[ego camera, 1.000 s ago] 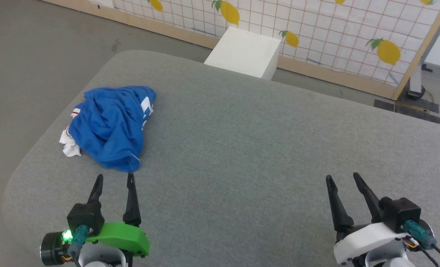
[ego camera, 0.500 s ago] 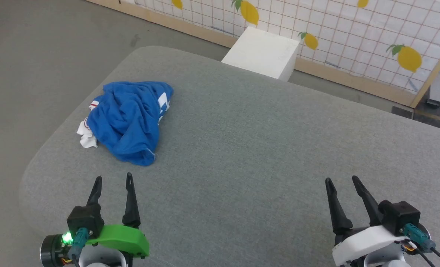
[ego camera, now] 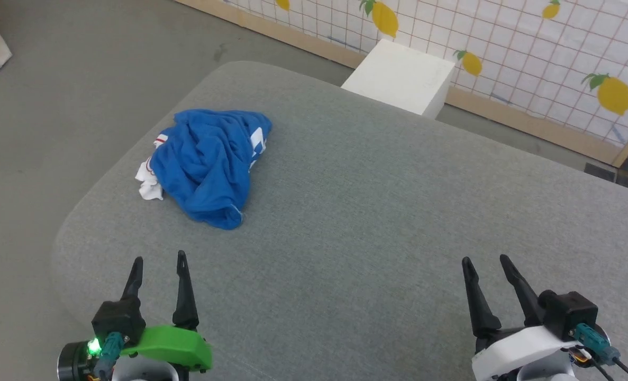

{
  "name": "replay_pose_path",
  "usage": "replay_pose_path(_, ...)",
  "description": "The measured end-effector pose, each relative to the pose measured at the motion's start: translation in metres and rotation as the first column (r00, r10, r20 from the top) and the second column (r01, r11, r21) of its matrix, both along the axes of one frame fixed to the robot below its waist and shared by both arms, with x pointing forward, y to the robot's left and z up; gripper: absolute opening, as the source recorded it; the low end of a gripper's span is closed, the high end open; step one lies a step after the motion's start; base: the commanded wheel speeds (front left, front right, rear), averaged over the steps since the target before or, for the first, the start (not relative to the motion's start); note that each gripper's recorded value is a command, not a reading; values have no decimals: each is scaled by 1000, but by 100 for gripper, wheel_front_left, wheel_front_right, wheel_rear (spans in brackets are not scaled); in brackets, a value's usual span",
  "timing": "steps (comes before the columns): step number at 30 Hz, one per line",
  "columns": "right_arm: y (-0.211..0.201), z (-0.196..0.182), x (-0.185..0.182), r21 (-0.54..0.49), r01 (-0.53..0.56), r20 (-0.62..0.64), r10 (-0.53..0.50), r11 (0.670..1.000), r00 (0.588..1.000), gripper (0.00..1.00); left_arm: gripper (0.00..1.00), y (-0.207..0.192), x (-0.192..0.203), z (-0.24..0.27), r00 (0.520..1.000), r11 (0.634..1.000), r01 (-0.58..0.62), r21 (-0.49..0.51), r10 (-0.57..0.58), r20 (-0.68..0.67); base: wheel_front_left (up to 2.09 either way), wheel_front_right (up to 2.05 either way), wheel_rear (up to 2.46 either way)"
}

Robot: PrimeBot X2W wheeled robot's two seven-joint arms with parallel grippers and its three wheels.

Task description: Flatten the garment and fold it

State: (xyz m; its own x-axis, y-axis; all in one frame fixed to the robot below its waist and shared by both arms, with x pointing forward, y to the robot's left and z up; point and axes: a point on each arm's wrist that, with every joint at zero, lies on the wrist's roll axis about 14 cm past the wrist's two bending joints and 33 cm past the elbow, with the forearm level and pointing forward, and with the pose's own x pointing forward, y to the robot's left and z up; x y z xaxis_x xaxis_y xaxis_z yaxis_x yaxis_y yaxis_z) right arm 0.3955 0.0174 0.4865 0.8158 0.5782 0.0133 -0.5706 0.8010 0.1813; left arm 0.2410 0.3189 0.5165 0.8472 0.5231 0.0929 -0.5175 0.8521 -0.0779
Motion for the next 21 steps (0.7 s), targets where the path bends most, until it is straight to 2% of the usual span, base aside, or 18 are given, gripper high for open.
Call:
replay_pose_path(11,15,-1,-3,23,-38,-4,38,999,999,100,100,9,-17,-2,999,999,-51,-7,51,10,0,0,0)
replay_pose_path(21,10,-5,-1,25,-25,-14,25,999,1000,100,100,15,-13,-5,999,998,-52,-37,53,13,0,0,0)
